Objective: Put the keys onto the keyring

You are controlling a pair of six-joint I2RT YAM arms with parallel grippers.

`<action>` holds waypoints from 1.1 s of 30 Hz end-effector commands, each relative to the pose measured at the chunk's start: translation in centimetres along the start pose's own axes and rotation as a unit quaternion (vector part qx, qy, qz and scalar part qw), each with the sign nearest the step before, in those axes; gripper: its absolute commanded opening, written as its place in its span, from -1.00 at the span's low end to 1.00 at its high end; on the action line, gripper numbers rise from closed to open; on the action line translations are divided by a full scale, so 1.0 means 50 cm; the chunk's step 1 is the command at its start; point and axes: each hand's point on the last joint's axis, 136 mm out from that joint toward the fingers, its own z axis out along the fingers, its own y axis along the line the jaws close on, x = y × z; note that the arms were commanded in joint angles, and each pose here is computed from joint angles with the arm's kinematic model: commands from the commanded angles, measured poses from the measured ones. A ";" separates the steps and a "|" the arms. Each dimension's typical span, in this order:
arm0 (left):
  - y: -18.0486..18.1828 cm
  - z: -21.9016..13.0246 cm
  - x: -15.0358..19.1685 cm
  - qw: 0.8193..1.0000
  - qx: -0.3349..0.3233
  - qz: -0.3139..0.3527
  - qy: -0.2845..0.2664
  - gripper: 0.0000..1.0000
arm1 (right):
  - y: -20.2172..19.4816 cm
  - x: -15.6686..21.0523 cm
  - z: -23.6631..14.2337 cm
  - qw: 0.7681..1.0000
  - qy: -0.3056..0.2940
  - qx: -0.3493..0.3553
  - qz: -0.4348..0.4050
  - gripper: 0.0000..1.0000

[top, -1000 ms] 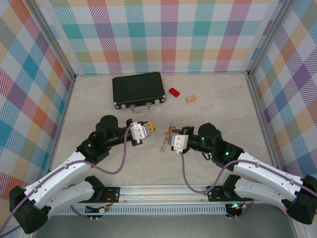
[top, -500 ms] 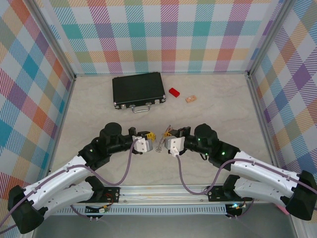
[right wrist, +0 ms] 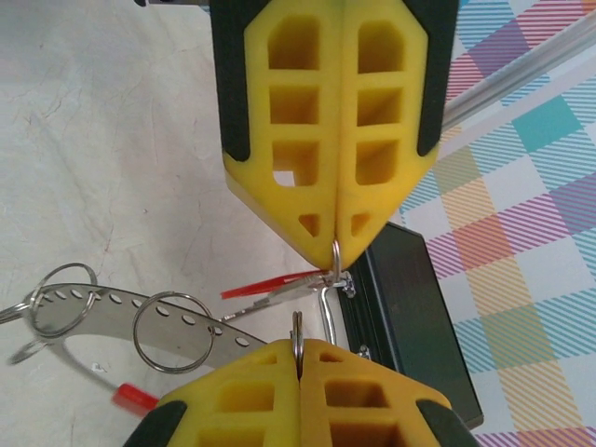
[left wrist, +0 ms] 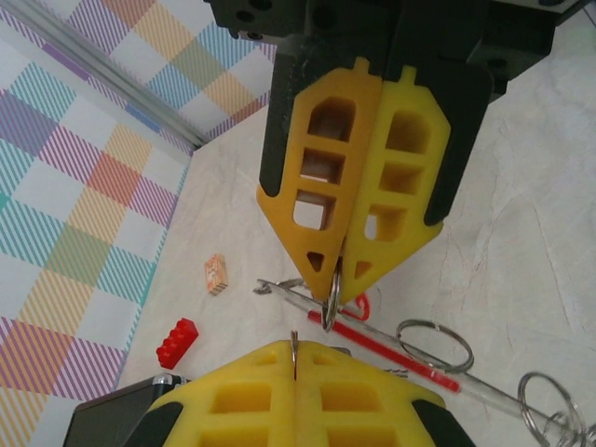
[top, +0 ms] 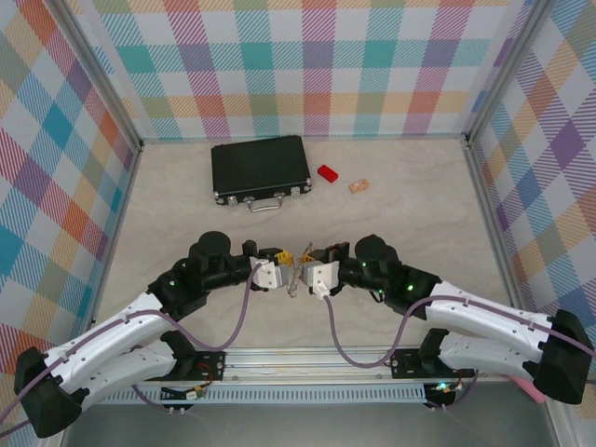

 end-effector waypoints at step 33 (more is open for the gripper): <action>-0.008 -0.012 -0.015 0.996 -0.041 0.072 -0.029 -1.00 | -0.036 -0.037 -0.008 0.997 -0.022 0.062 -0.051 -1.00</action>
